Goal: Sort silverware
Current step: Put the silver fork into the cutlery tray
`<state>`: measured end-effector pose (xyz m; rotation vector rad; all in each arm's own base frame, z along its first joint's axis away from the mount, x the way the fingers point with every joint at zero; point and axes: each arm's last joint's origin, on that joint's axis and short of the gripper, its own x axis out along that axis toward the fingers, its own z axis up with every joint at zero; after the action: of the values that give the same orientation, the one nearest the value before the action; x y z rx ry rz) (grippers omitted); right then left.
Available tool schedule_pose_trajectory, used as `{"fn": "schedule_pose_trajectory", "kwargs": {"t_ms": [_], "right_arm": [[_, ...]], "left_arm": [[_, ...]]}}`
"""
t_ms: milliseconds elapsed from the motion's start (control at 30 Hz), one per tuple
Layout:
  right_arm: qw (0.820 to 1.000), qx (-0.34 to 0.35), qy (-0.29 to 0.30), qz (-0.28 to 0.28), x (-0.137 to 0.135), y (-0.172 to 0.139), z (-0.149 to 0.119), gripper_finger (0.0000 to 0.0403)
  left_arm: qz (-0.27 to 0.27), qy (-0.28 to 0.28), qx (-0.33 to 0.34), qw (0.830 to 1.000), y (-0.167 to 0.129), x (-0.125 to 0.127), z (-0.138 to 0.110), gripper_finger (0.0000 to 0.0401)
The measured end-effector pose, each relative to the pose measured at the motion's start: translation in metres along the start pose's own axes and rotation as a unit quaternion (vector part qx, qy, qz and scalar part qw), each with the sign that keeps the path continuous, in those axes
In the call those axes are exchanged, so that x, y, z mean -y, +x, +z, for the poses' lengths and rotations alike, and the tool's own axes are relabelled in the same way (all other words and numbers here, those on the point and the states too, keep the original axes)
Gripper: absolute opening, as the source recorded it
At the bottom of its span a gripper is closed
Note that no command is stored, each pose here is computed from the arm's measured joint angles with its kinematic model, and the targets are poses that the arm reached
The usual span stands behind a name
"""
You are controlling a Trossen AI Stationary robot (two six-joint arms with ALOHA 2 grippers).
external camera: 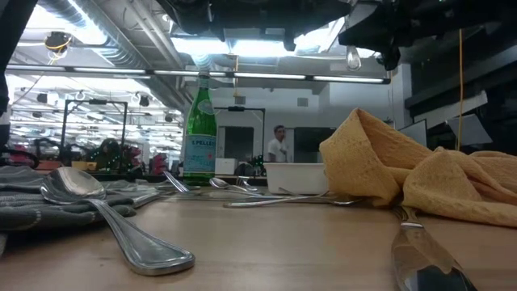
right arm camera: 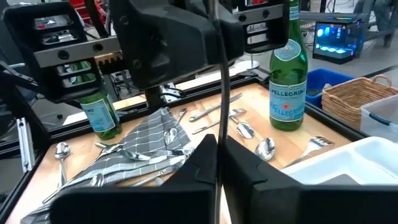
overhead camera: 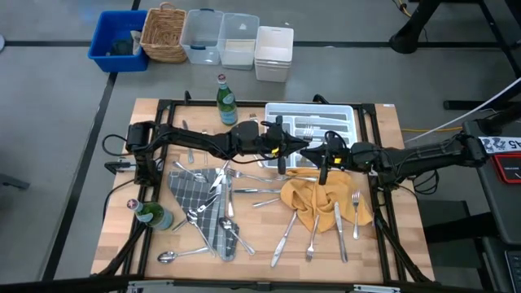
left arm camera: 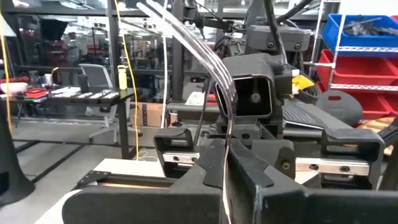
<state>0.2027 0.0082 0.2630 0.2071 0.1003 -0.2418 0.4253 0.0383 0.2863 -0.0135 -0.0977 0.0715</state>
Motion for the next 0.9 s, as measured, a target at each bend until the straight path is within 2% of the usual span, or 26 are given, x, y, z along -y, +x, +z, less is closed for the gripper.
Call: {"fn": "schedule_pose_trajectory", "kwargs": {"t_ms": [200, 433, 567, 733, 900], "right_arm": [[1.000, -0.004, -0.005, -0.015, 0.003, 0.000, 0.000, 0.0007], [0.997, -0.027, -0.008, -0.066, 0.022, 0.004, -0.003, 0.0005], [0.993, -0.052, -0.010, -0.108, 0.037, 0.005, -0.006, 0.0005], [0.977, -0.115, -0.020, -0.177, 0.063, 0.003, -0.015, 0.0005], [0.951, -0.176, -0.079, -0.242, 0.091, -0.004, -0.020, 0.0003]], "left_arm": [[0.004, 0.027, -0.002, 1.000, 0.000, -0.001, 0.000, 0.0005], [0.080, 0.025, -0.048, 0.995, -0.001, -0.006, -0.009, 0.0045], [0.096, 0.014, -0.080, 0.992, -0.002, -0.012, -0.016, 0.0075], [0.108, 0.015, -0.115, 0.987, -0.004, -0.020, -0.022, 0.0098], [0.117, 0.017, -0.156, 0.981, -0.007, -0.028, -0.030, 0.0099]]}}
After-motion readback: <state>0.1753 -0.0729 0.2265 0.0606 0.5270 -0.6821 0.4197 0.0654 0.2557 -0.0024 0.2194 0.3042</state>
